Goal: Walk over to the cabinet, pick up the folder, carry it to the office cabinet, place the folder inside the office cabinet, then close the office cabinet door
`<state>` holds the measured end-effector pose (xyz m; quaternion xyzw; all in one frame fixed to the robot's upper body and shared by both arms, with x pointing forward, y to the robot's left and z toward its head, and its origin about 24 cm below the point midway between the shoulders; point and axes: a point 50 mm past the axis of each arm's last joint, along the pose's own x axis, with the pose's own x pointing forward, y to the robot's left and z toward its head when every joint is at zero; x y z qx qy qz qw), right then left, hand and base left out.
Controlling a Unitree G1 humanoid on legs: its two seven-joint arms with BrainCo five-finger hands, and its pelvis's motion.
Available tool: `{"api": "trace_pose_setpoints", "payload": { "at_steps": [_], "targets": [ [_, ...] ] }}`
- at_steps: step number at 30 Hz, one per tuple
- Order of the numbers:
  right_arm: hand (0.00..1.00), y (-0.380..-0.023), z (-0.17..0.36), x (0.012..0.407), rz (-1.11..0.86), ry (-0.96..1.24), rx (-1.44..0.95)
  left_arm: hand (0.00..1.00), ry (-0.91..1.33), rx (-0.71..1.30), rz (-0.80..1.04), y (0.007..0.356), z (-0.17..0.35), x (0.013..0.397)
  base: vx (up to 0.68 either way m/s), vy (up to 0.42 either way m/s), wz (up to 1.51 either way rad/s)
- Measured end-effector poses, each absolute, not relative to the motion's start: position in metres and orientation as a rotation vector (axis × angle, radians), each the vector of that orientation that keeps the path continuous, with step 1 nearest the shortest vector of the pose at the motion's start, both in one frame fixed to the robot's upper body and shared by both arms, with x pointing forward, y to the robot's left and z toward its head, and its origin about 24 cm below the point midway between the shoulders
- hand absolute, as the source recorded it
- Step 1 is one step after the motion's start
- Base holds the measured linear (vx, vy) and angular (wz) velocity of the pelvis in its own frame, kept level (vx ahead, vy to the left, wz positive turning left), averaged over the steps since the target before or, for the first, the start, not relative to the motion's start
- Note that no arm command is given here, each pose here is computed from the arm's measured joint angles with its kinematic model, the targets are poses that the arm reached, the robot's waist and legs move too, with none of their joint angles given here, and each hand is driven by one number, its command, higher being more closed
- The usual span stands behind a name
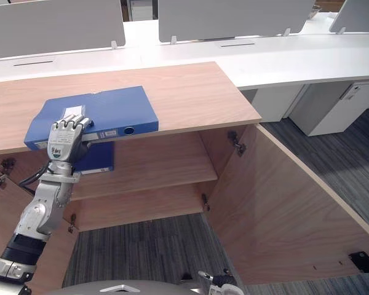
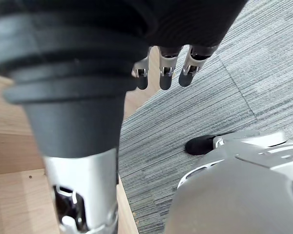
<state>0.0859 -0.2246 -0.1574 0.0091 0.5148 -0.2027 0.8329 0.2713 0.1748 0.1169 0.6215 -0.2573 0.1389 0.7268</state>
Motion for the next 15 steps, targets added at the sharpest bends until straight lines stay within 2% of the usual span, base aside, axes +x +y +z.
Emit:
{"api": "trace_pose_setpoints", "payload": {
  "at_steps": [4,7,11,14,15],
  "targets": [
    [0.0,-0.224,-0.158,0.086,-0.429,1.091,0.02,1.0,-0.607,1.202,0.283,0.158,0.119,0.253,0.0,0.0,0.0],
    [0.0,-0.221,-0.158,0.085,-0.419,1.097,0.008,1.0,-0.678,1.001,0.234,0.134,0.127,0.235,-0.01,-0.002,-0.07],
    [0.0,-0.22,-0.158,0.085,-0.412,1.097,-0.015,1.0,-0.788,0.602,0.128,0.096,0.147,0.208,-0.03,-0.011,-0.03],
    [0.0,-0.219,-0.158,0.086,-0.402,1.09,-0.029,1.0,-0.791,0.344,0.058,0.085,0.154,0.201,0.0,-0.012,-0.03],
    [0.0,-0.218,-0.157,0.087,-0.401,1.084,-0.037,1.0,-0.779,0.312,0.05,0.084,0.154,0.201,-0.02,-0.018,-0.08]
  ]
}}
